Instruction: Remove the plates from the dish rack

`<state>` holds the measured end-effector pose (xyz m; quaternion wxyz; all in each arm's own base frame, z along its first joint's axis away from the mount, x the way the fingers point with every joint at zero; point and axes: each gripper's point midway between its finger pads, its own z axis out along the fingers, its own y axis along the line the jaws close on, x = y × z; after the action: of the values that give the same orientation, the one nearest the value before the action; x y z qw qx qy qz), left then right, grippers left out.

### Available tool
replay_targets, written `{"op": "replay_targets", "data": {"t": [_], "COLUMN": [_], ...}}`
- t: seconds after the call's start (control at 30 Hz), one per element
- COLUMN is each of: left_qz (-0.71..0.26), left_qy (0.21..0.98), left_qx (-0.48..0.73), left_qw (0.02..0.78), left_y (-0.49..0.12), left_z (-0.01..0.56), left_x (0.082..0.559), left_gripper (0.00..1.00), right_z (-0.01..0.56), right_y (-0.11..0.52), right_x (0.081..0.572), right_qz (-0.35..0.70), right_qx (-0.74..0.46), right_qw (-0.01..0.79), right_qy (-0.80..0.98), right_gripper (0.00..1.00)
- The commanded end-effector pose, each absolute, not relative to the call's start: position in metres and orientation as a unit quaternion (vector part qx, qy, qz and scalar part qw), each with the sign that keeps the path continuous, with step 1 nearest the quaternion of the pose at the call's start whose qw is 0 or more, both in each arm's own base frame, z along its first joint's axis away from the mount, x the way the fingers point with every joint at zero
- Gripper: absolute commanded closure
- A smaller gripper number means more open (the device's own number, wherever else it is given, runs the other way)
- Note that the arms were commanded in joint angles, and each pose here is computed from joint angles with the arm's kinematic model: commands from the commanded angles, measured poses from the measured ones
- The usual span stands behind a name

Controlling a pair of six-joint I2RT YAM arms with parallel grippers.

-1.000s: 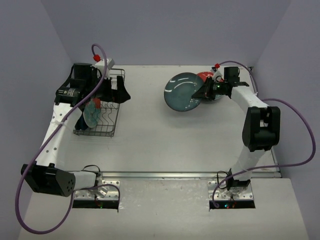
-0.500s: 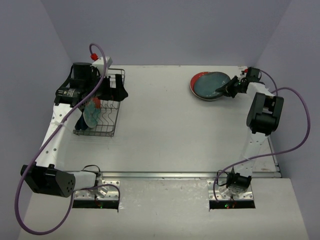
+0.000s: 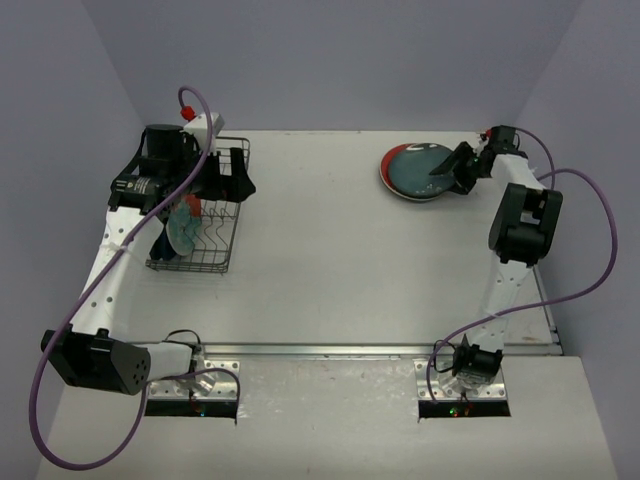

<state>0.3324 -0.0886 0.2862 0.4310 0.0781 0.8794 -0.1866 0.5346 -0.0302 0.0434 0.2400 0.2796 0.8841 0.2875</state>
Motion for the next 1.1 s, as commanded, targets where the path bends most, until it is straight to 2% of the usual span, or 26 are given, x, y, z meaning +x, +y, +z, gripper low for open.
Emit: {"op": "replay_targets", "data": {"t": [0.0,0.33,0.7,1.07], "left_qz": [-0.183,-0.187,-0.178,-0.178], "left_qy": [0.861,0.865,0.868,0.872], "left_qx": [0.081,0.082,0.092,0.092], "left_qw": [0.468,0.459,0.455,0.446], "left_y": [-0.086,-0.087,-0.085,-0.085], "left_z": [0.307,0.298,0.293,0.285], "left_x": [0.339,0.339,0.341,0.340], "left_gripper": [0.00,0.00,0.00,0.00], "right_z": [0.058,0.046,0.033,0.028], "right_y": [-0.053,-0.069,-0.072,-0.016], "right_x": [0.535,0.534,0.537,0.550], "right_qz": [0.182,0.086,0.074,0.166], "right_qx": [0.243,0.216,0.213,0.156], "right_qw": [0.267,0.260,0.247,0.240], "right_qy": [0.915,0.937,0.942,0.944], "right_gripper": [0.36,0.06,0.01,0.01]}}
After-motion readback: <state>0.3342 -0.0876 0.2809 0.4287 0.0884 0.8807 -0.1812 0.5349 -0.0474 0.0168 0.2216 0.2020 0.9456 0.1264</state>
